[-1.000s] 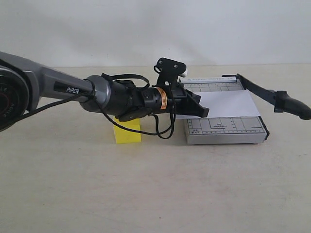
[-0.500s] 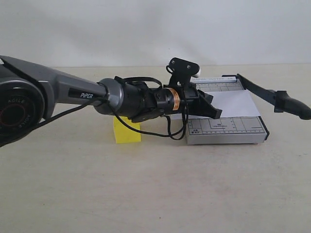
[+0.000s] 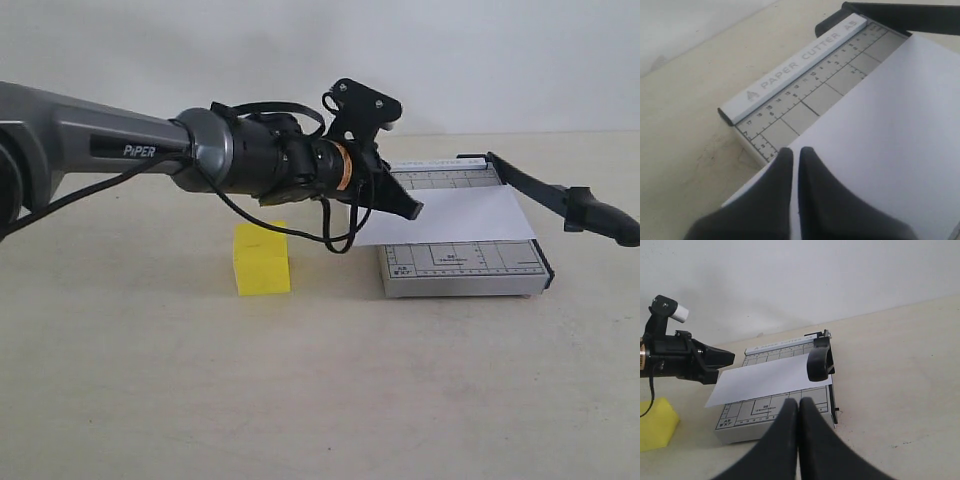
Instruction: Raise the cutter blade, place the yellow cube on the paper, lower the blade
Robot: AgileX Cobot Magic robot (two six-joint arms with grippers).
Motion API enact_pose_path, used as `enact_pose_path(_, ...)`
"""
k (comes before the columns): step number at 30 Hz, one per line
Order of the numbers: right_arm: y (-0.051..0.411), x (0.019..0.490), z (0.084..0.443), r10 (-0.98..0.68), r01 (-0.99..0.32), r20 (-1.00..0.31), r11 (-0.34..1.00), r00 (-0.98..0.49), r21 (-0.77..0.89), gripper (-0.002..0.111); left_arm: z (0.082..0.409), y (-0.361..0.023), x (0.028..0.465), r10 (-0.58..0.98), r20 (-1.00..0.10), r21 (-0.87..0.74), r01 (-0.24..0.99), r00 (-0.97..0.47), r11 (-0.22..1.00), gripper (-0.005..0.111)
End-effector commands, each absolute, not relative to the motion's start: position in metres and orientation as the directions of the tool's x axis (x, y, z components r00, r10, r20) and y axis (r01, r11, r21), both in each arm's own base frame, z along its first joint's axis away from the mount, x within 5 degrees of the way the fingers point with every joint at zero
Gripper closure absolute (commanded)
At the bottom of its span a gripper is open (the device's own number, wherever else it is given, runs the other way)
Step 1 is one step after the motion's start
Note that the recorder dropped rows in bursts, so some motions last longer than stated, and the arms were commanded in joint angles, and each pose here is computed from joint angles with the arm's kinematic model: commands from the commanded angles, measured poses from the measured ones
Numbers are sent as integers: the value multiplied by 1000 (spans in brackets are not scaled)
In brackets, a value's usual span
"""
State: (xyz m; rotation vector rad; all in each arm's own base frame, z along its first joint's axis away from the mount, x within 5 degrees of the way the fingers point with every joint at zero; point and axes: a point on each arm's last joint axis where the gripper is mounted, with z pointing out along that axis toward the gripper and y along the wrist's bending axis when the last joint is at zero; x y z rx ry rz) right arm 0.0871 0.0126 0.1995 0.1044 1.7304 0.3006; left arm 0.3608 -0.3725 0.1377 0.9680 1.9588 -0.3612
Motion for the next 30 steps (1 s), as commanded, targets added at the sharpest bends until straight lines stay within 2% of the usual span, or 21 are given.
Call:
enact_pose_path(1, 13, 86, 198, 238, -99, -954, 961, -184, 259, 108, 143, -374, 360, 488, -827, 128, 754, -277, 645, 102)
enact_pose_path(7, 13, 86, 198, 238, -99, -954, 961, -184, 259, 108, 139, -380, 358, 449, -858, 90, 786, -251, 612, 102)
enact_pose_path(30, 13, 87, 199, 240, -99, -954, 960, -181, 261, 108, 98, -389, 353, 407, -861, -14, 815, -305, 580, 102)
